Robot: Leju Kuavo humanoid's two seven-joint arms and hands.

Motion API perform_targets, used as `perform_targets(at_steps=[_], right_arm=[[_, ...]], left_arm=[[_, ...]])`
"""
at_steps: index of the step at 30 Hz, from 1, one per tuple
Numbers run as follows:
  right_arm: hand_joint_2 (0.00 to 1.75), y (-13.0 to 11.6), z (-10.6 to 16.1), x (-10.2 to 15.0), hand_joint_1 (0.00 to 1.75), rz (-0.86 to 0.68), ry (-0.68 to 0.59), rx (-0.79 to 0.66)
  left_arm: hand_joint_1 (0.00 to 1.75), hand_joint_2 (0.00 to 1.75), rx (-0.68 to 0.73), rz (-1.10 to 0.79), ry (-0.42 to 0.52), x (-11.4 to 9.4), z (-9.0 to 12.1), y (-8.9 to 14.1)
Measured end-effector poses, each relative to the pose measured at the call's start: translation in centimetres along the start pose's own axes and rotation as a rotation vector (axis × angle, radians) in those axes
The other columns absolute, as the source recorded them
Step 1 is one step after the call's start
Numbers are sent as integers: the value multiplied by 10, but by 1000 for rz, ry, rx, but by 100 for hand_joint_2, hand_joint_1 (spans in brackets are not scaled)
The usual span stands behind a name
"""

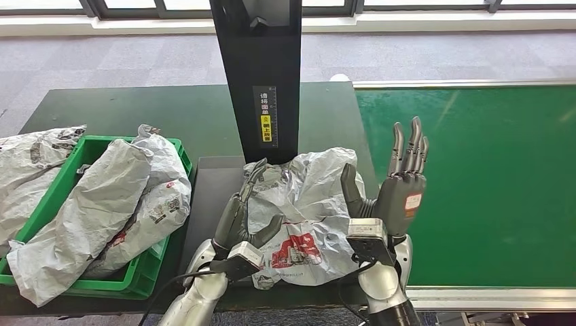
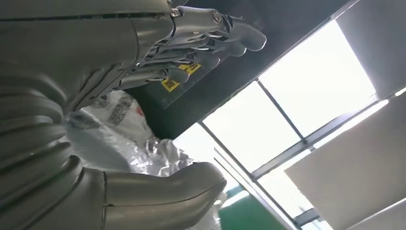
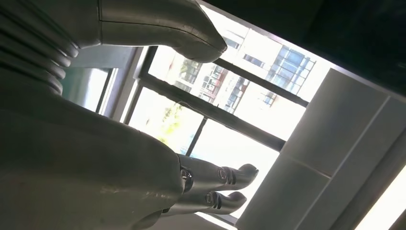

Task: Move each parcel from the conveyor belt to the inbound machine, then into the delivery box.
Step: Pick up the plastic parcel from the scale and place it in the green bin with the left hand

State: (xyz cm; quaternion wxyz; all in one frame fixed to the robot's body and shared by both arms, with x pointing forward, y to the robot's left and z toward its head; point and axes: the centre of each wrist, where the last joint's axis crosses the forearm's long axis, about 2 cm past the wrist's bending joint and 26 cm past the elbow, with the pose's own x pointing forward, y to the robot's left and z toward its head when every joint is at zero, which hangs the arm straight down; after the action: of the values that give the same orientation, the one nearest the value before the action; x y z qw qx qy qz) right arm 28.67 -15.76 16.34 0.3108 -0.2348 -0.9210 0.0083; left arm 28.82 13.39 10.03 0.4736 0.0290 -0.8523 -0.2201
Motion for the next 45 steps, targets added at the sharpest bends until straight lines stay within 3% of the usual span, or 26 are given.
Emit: perform_targets(at_steps=[5,16,26,27,30,31,45], right_arm=[[175,-12,-12,0,0,47,-21,-64],[175,-26,-16,-6,0,88,-4,-119],[175,-28,-16,-8,0,92,3,-127],[175,-28,-16,-8,0,92,4,-127],[175,-28,-16,-8,0,92,6,-129],[175,-29,-15,-8,0,92,7,-129],[175,-29,-13,-9,0,88,18,-133]], left_arm=[[0,175,-149,-224,107,-16,-6,-24],[0,175,-315,-397,272,-29,7,-51],[0,175,-400,-482,315,-29,10,-61],[14,175,-417,-500,322,-29,10,-63],[144,175,-473,-552,340,-28,9,-66],[173,175,-490,-569,343,-28,8,-67],[175,175,-556,-787,341,-22,-2,-74]])
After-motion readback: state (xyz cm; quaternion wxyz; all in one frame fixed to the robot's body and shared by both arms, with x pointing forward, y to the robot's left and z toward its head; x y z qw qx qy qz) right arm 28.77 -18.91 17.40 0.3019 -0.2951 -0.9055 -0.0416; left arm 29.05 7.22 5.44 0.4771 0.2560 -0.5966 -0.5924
